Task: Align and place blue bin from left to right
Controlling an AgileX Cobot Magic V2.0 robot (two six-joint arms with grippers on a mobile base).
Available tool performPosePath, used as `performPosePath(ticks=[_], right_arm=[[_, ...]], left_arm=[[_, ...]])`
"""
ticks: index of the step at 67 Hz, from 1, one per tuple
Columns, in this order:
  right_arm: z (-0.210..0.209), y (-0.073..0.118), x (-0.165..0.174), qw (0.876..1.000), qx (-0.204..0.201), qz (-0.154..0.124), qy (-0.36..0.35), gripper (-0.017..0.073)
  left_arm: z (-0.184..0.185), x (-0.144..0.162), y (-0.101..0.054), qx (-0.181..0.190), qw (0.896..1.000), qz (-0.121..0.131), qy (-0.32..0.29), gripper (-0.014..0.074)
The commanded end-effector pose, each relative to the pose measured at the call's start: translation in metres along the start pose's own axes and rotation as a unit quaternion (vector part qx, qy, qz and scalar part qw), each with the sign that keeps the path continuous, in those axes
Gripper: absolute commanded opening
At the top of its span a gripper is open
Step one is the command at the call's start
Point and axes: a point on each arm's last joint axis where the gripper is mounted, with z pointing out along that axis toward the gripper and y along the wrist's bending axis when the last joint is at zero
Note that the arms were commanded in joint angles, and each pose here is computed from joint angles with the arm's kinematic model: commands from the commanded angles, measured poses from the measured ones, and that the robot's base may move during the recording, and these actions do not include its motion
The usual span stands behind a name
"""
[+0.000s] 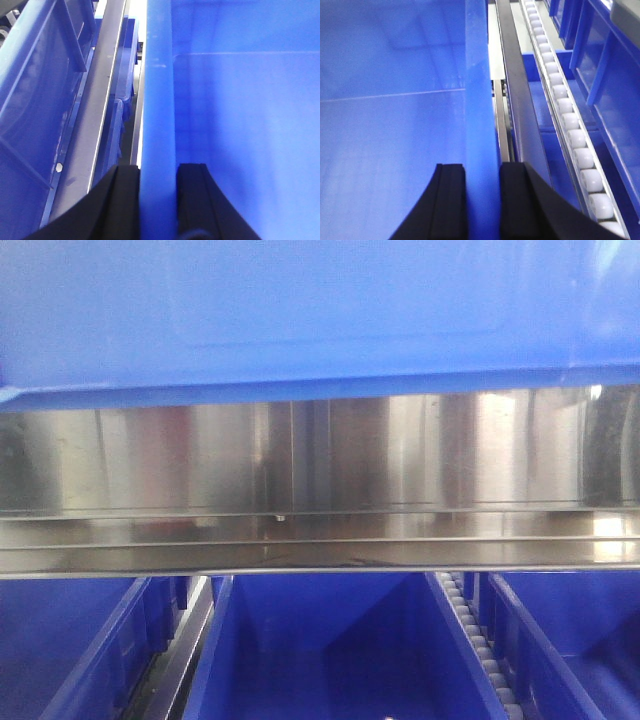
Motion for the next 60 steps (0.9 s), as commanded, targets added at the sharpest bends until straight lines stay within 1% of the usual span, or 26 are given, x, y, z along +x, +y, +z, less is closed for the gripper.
performPosePath(ticks=[1,6,19,44,60], right_arm=[[-0.009,0.011,-0.011,0.996,-0.064,0.008,-0.059,-0.008],[-0.009,0.01,-0.01,0.997,-0.06,0.009,-0.053,-0.008],[-0.008,0.005,-0.004,0.999,-0.031,0.01,-0.019,-0.008],[-0.008,0.007,-0.001,0.999,-0.04,0.022,0.0,-0.008],[-0.008,0.005,0.002,0.999,-0.03,0.023,0.015,-0.008]], left_arm=[[-0.011,-0.007,-0.008,0.058,0.997,-0.009,-0.04,-0.0111],[-0.011,-0.007,-0.008,0.058,0.997,-0.009,-0.04,-0.0111],[-0.011,-0.007,-0.008,0.058,0.997,-0.009,-0.04,-0.0111],[-0.011,-0.007,-0.008,0.058,0.997,-0.009,-0.04,-0.0111],[-0.011,-0.007,-0.008,0.058,0.997,-0.009,-0.04,-0.0111]])
